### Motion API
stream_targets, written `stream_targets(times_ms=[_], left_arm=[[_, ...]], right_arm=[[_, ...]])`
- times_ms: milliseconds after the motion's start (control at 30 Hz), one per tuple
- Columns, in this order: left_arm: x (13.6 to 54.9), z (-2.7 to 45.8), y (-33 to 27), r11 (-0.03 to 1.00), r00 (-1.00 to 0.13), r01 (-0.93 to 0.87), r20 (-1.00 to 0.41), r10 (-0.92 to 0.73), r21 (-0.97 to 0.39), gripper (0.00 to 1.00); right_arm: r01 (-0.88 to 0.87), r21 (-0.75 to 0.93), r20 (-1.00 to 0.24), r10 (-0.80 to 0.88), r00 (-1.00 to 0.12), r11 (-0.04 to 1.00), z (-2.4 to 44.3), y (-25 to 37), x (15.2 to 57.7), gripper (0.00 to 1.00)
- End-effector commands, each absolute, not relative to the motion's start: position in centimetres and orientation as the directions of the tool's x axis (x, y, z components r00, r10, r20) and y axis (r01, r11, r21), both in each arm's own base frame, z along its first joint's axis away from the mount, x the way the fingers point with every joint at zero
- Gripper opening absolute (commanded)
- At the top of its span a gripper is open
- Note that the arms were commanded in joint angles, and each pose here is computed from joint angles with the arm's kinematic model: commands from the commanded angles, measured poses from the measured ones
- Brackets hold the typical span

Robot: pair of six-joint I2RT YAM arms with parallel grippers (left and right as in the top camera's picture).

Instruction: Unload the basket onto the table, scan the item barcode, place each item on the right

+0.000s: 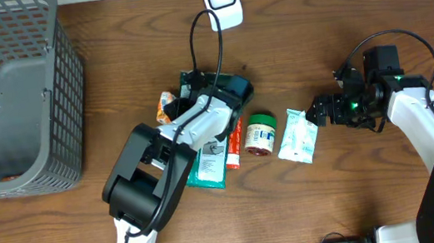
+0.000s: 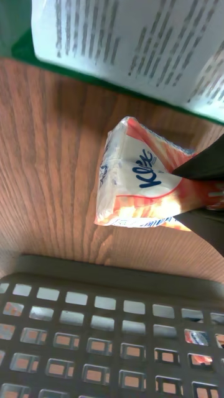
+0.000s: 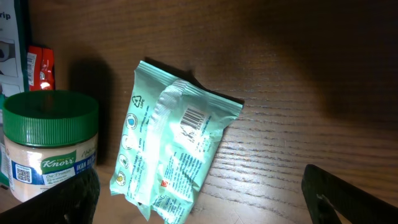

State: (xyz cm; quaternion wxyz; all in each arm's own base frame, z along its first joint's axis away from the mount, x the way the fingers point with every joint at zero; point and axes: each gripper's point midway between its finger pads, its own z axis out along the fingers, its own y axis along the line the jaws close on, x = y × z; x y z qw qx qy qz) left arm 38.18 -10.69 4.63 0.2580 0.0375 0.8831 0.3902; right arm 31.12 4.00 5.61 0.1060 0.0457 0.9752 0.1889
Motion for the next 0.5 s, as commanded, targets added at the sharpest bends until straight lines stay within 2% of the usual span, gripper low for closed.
stream_targets(times_ms=[0, 400, 467], left_arm=[[38.16, 4.10, -8.99, 0.670, -0.876, -0.156, -0.415, 0.245, 0.726, 0.13], [37.91, 3.17, -8.90, 0.686, -0.894, -0.118, -0.377, 0.240, 0.718, 0.13], [37.92, 3.17, -8.88, 0.684, -0.896, -0.110, -0.370, 0.246, 0.721, 0.17]], right_arm=[[0.039, 0.378, -0.193, 0.119, -0.974, 0.925, 5.72, 4.29, 30.98, 0.99], [0.039, 0.378, -0.193, 0.119, -0.974, 0.925, 5.72, 4.29, 30.98, 0.99], [0.039, 0.378, -0.193, 0.119, -0.974, 0.925, 5.72, 4.29, 30.98, 0.99]])
